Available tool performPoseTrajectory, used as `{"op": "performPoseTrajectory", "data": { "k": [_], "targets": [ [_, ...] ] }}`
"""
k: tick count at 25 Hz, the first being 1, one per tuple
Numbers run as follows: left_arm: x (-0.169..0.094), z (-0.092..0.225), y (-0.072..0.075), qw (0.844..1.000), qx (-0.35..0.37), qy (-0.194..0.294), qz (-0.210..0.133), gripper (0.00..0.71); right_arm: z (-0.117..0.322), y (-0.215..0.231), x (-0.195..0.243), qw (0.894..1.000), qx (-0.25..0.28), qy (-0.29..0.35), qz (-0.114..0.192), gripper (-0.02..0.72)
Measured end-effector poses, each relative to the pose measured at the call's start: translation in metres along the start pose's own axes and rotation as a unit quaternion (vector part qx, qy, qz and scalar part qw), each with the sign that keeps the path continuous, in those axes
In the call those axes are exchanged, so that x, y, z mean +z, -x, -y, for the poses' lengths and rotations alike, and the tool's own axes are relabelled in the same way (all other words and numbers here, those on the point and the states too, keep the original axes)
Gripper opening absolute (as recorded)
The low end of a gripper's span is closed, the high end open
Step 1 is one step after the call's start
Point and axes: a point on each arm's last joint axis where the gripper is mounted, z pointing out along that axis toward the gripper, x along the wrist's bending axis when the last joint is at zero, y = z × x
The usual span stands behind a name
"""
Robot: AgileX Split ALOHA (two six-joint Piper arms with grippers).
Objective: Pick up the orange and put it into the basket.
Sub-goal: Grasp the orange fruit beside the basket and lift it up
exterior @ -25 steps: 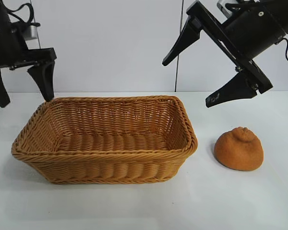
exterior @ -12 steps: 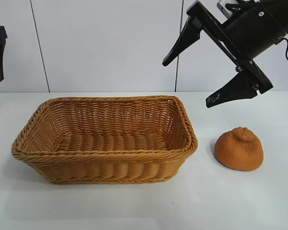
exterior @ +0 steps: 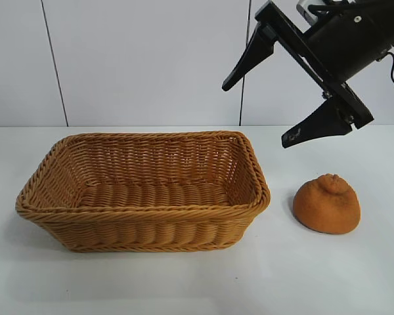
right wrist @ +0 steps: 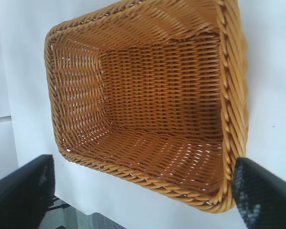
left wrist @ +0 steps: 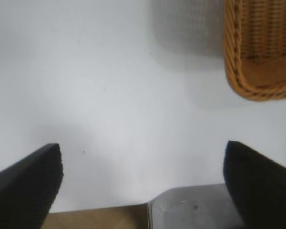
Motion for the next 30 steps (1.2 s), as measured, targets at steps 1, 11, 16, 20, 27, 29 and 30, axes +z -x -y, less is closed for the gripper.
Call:
{"op": "performPoseTrajectory", "data": {
  "k": [1,11,16,20,27,29,30],
  "targets": [
    [-0.002,0.014,0.0,1.0,0.001,0.002,-0.001,0.651,0.0,0.0,0.0,1.0,0.0,-0.003,-0.001,0.694],
    [0.007,0.12,0.001,0.995,0.002,0.104,-0.003,0.651,0.002,0.0,0.0,1.0,0.0,-0.01,-0.002,0.694],
    [0.009,0.159,0.001,0.987,0.006,0.163,-0.004,0.651,0.002,0.0,0.0,1.0,0.0,-0.01,-0.002,0.694],
    [-0.005,0.179,0.002,0.971,0.011,0.239,-0.004,0.651,0.002,0.0,0.0,1.0,-0.003,-0.01,0.001,0.694],
    [-0.022,0.217,0.004,0.93,0.02,0.366,-0.005,0.651,0.005,0.01,-0.001,0.997,-0.035,-0.03,0.055,0.694],
    [-0.025,0.227,0.005,0.918,0.022,0.397,-0.006,0.651,0.006,0.014,-0.001,0.996,-0.034,-0.033,0.078,0.694],
    [-0.026,0.232,0.005,0.911,0.023,0.411,-0.006,0.651,0.006,0.016,-0.001,0.995,-0.033,-0.034,0.088,0.694]
  ]
}}
